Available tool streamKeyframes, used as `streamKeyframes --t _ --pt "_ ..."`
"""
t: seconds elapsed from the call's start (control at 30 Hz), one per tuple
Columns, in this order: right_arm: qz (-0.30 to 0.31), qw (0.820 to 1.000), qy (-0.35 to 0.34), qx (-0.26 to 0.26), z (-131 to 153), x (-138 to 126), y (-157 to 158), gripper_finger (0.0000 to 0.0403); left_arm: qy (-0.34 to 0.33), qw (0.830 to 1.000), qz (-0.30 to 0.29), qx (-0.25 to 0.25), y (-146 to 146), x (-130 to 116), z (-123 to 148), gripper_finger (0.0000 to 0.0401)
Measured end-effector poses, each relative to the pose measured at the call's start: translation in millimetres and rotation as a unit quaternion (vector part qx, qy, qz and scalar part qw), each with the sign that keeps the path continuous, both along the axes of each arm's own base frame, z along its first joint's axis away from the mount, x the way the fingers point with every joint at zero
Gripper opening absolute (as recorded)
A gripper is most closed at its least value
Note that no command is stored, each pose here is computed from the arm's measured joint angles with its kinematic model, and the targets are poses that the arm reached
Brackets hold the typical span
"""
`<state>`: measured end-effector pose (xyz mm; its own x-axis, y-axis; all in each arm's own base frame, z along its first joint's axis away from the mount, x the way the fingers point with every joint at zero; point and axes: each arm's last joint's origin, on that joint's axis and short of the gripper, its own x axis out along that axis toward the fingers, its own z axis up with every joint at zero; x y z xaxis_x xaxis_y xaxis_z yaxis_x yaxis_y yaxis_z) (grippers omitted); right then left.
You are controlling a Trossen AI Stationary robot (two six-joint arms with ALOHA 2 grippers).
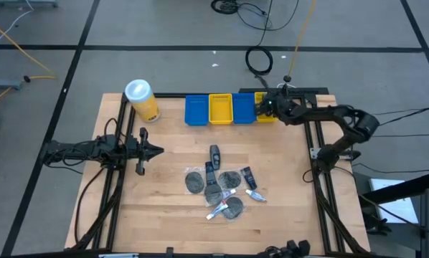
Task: Pick & Place Travel size toiletries
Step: Put the gray deodorant into the right yellow bin, then put the blue shave cream into the right blue bin
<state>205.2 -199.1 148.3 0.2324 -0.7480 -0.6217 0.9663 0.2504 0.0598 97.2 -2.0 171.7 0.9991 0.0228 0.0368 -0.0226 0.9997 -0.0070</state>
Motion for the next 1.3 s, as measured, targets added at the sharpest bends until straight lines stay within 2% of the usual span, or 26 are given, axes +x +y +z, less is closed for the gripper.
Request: streamKeyframes --t 0.13,0.33,0.6,0.73,0.87,1.03,1.17,1.3 --pt "0.000 1.000 -0.001 0.001 -6 2 -2 0.0207 0.000 1.000 0.000 0.000 0 0 0 0.0019" --pt "0.021 0.999 -0.016 0.030 -11 4 -2 0.0220 0.000 1.000 0.000 0.000 0 0 0 0.0019" --pt "0.036 0.999 0.005 -0.007 -5 3 -5 0.0277 0.000 1.000 0.000 0.000 0 0 0 0.0019" --pt "0.060 0.997 0.011 -0.046 11 6 0 0.0288 0.000 1.000 0.000 0.000 0 0 0 0.0019" --pt "0.143 0.986 -0.004 -0.086 37 22 31 0.0283 0.000 1.000 0.000 0.000 0 0 0 0.0019" --pt "0.251 0.959 -0.025 -0.126 63 44 91 0.0271 0.000 1.000 0.000 0.000 0 0 0 0.0019" --pt "0.316 0.938 -0.020 -0.137 69 53 142 0.0263 0.000 1.000 0.000 0.000 0 0 0 0.0019" --pt "0.393 0.910 -0.031 -0.128 67 59 187 0.0258 0.000 1.000 0.000 0.000 0 0 0 0.0019"
